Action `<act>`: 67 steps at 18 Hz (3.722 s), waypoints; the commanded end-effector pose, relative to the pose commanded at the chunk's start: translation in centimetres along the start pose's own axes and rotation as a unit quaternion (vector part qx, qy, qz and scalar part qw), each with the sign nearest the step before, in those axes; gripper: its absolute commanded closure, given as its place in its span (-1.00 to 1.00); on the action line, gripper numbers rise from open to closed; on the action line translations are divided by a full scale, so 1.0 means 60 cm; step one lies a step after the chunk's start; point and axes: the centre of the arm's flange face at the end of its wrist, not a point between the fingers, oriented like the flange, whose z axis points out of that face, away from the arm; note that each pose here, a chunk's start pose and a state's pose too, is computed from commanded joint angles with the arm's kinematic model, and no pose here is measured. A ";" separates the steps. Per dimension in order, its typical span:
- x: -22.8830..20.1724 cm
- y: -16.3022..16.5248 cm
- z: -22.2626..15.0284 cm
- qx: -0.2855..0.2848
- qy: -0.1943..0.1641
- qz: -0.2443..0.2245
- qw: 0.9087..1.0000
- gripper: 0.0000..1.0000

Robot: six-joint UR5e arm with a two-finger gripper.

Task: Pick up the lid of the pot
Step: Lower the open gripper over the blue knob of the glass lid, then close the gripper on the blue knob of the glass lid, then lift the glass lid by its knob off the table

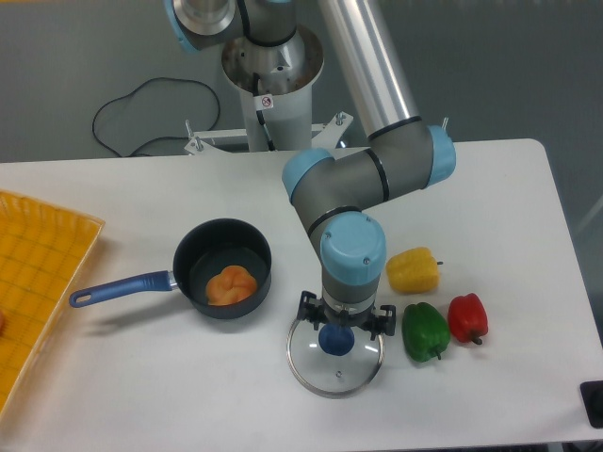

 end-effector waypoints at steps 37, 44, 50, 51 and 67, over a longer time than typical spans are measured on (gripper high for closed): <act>0.005 0.000 0.052 -0.010 0.020 0.035 0.999 -0.25; 0.003 0.001 0.051 -0.010 0.020 0.035 0.999 0.09; 0.005 0.002 0.035 -0.005 0.017 0.034 0.999 0.20; 0.005 0.002 0.024 -0.001 0.014 0.034 0.999 0.20; 0.007 0.053 -0.137 0.012 0.002 0.057 0.998 0.22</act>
